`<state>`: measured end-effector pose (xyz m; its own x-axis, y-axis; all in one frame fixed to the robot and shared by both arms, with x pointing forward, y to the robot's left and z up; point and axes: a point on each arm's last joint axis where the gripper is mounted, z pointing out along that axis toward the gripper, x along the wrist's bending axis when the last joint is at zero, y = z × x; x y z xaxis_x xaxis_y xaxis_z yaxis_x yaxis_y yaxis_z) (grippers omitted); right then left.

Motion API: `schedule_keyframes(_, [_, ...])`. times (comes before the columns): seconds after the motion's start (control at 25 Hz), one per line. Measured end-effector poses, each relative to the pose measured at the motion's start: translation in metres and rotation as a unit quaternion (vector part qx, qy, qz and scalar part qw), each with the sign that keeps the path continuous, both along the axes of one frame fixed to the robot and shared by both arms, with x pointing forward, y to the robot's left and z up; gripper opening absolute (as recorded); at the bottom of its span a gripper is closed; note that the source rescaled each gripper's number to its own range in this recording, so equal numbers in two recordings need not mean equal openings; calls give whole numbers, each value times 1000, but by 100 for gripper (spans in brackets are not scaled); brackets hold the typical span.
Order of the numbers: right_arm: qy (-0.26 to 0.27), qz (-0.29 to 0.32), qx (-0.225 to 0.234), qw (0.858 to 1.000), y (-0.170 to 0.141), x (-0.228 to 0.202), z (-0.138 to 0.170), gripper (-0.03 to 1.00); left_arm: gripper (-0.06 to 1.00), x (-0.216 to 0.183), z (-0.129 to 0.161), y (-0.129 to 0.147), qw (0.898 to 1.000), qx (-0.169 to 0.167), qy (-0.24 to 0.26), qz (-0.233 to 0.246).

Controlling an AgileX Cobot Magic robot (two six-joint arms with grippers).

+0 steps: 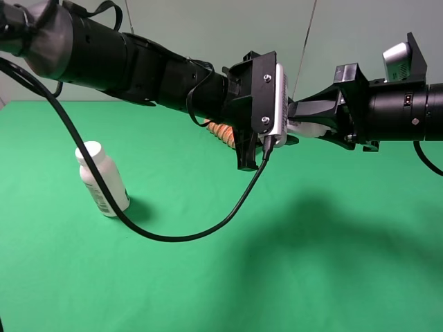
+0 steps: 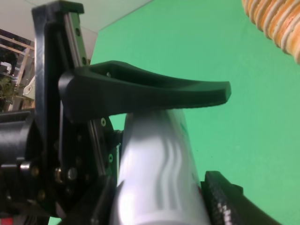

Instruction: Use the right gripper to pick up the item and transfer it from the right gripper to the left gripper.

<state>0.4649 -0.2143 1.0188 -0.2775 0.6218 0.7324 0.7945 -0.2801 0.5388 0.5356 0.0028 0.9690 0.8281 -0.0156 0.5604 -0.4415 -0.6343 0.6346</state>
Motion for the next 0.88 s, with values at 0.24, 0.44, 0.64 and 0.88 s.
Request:
schedule_keyframes(0.24, [1,0,0,1000,0,0,0,4,16,0,0,0,1000,0,1,0])
schedule_keyframes(0.44, [1,1,1,1000,0,0,0,12,16,1,0,1,1000,3,0,7])
schedule_keyframes(0.64, [-1,-3,6,1000,0,1,2,82,16,2,-1,2,1000,9,-4,15])
schedule_keyframes(0.88, [-39,-6,8,999,1,10,23,99,16,2,-1,2,1000,9,-4,15])
